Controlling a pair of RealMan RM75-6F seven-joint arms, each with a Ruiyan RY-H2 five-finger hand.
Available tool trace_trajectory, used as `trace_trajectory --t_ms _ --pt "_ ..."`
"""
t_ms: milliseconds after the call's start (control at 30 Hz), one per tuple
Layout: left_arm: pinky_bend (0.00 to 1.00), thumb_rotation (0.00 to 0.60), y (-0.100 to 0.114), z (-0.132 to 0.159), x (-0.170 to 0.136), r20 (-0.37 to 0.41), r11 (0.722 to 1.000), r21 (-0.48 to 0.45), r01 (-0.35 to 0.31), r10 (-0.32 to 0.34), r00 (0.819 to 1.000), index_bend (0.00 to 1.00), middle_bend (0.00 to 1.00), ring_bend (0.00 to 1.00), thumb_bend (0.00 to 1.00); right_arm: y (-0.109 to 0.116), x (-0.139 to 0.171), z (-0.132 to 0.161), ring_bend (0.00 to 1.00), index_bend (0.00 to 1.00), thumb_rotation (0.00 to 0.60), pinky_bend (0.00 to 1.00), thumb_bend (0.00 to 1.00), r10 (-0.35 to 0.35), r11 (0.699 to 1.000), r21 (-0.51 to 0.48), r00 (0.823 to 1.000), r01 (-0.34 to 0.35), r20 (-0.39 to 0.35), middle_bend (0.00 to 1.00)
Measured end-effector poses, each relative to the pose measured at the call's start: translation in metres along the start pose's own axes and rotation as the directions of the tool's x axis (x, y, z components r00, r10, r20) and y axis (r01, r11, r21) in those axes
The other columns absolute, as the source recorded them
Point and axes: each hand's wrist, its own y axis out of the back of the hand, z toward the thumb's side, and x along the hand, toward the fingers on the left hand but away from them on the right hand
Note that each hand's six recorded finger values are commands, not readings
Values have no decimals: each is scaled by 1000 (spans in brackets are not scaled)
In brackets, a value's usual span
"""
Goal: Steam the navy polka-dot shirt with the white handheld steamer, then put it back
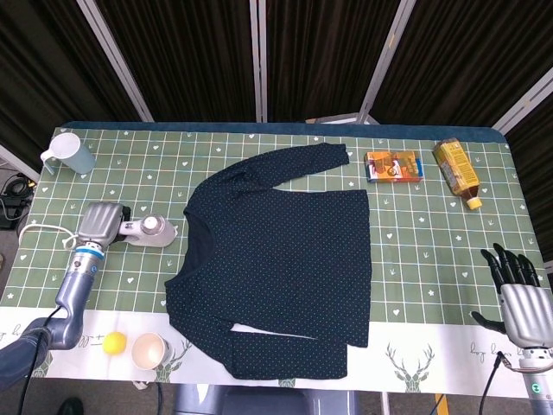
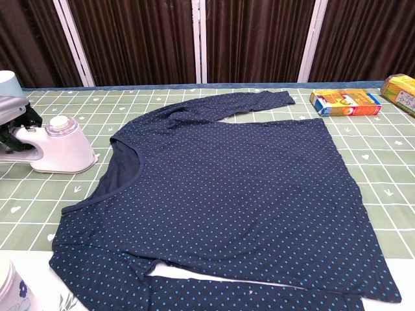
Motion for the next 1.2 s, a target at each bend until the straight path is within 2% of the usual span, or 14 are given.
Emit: trace_trajectory --t_ms 200,400,667,833,933,1200 --pt "928 600 4 0 -4 43 1000 -15 -11 11 999 921 837 763 649 -1 1 2 0 0 600 0 0 2 1000 3 1000 -2 -4 0" --pt "935 600 17 6 -10 111 996 -86 -38 47 993 925 842 766 647 0 1 3 0 0 600 0 0 -1 1000 4 1000 1 -6 0" --pt "935 600 49 41 -20 240 976 -206 -72 121 963 926 842 766 647 1 0 1 0 0 600 0 0 -4 1000 -2 1000 4 0 0" --pt "936 600 63 83 -20 325 964 -265 -24 112 939 926 842 766 647 2 0 0 0 0 600 0 0 -7 1000 -6 1000 7 6 0" --pt "940 600 66 106 -17 360 965 -262 8 90 929 926 842 768 647 3 -1 -2 0 0 600 0 0 -8 1000 -10 1000 9 11 0" --pt "950 600 51 163 -12 427 952 -277 127 4 904 926 842 768 647 4 -4 -11 0 0 600 0 0 -5 1000 -24 999 5 38 0"
